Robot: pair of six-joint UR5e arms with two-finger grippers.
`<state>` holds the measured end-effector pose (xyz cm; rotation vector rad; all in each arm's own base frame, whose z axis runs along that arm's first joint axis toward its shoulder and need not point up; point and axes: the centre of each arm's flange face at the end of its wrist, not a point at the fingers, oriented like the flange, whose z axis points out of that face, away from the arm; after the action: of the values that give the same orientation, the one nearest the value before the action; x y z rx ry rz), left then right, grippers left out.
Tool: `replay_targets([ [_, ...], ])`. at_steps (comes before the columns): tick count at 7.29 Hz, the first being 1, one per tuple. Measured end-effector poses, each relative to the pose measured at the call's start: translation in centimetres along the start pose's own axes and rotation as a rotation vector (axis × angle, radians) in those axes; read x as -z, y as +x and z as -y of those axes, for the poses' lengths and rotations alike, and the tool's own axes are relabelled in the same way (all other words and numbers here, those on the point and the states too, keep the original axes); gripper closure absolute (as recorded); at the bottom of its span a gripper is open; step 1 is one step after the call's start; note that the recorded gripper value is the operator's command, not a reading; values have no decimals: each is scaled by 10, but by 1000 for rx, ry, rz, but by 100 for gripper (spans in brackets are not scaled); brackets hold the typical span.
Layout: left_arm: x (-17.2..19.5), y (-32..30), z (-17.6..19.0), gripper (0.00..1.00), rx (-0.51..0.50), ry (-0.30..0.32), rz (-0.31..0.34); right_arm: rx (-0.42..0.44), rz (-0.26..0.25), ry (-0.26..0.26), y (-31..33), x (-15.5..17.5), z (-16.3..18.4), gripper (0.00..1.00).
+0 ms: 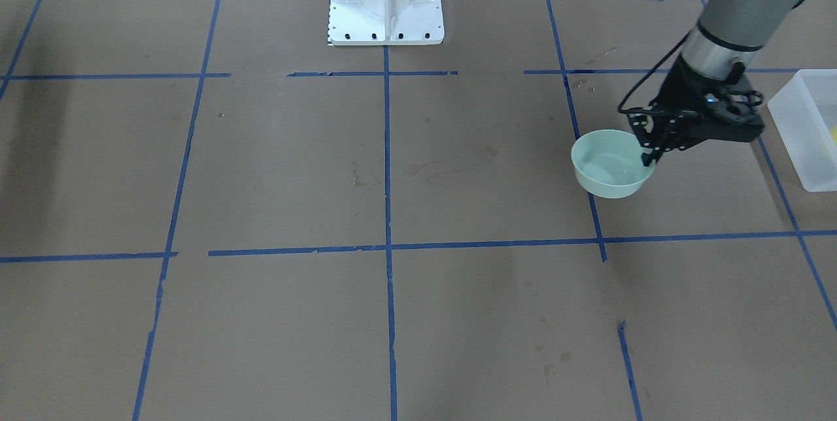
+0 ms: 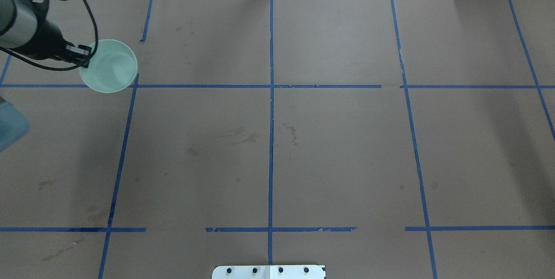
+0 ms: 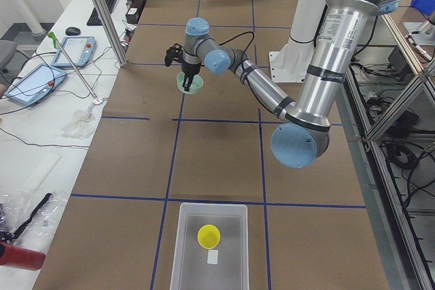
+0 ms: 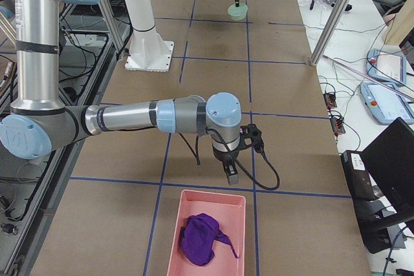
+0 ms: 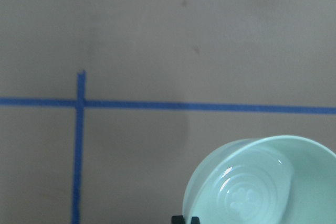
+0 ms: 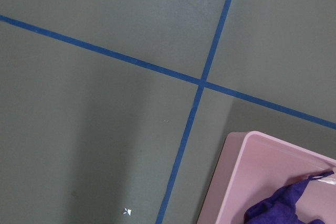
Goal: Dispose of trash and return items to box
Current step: 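Lift the green bowl and carry it off the table with the left gripper, then lower the green bowl into the clear bin and release it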
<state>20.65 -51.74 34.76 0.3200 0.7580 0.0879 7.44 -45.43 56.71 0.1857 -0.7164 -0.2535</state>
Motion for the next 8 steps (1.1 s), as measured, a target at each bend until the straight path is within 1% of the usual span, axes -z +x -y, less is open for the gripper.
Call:
replay_targets([
  [2,21,-98,-9,100,-111,-10,39,-5,8,-12,-20,-7,12,0],
  [4,36,-225,-20,100,-204,-43,54,-7,12,-17,-31,-10,18,0],
  [5,38,-290,-30,100,-214,-63,52,-7,12,-18,-33,-10,19,0],
  [6,38,-353,-46,100,-162,-83,46,-7,13,-19,-33,-11,19,0],
  [7,35,-407,-68,100,-45,-103,45,-6,13,-18,-34,-10,19,0],
  [8,29,-447,-99,100,108,-124,50,-3,12,-15,-35,-9,20,0],
])
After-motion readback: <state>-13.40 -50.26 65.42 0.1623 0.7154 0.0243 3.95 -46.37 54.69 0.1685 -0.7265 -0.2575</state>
